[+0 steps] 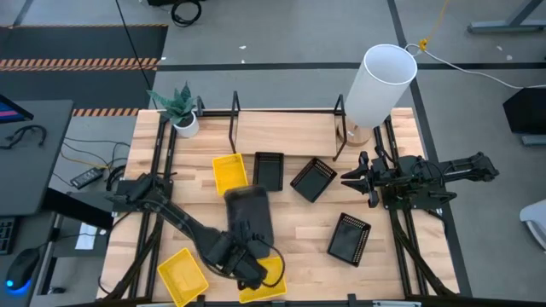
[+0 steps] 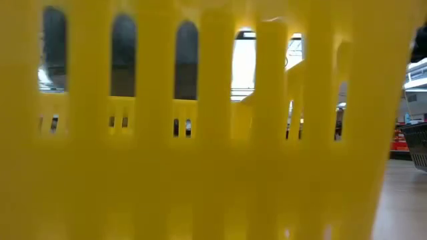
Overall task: Stack baskets on shelf by color
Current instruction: Put the stacked gray bins on the shelf
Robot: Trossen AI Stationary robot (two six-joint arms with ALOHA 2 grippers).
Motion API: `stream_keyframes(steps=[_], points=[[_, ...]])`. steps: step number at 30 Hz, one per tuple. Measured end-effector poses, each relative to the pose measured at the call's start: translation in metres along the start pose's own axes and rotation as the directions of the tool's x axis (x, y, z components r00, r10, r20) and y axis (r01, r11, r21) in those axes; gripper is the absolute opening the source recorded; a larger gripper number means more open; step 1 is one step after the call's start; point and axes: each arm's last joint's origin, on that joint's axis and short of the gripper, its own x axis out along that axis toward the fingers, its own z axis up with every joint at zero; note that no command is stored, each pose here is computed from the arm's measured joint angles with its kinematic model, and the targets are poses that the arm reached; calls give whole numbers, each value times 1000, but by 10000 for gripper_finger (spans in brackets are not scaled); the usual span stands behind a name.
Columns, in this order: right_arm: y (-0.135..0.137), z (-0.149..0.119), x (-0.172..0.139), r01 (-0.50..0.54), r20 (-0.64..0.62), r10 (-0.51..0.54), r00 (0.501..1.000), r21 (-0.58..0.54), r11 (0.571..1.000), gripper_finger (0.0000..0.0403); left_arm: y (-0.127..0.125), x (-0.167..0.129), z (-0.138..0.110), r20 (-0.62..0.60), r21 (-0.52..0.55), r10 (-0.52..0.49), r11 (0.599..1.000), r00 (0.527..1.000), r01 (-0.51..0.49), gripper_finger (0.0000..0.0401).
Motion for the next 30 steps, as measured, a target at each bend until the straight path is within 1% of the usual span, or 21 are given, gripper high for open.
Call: stream_keyframes(steps=[3, 6, 9, 15, 21, 25, 30], points=[[0, 0, 0, 0, 0, 0, 1000, 0, 1000, 98, 13, -4, 14, 22, 38, 19, 999, 1000, -20, 21], [0, 0, 0, 0, 0, 0, 1000, 0, 1000, 98, 29, 2, 26, 13, 97, 32, 995, 999, -33, 21], [0, 0, 0, 0, 0, 0, 1000, 0, 1000, 98, 54, 11, 36, -34, 152, 80, 986, 996, -74, 22], [0, 0, 0, 0, 1, 0, 1000, 0, 1000, 98, 108, 31, 60, -90, 207, 130, 972, 987, -110, 22], [0, 0, 0, 0, 2, 0, 1000, 0, 1000, 98, 168, 43, 80, -111, 227, 168, 964, 979, -140, 24], [0, 0, 0, -1, 2, 1, 1000, 0, 1000, 98, 210, 50, 88, -132, 239, 207, 956, 969, -171, 23], [0, 0, 0, -1, 2, 1, 1000, 0, 1000, 98, 262, 56, 97, -118, 197, 222, 961, 968, -196, 28]])
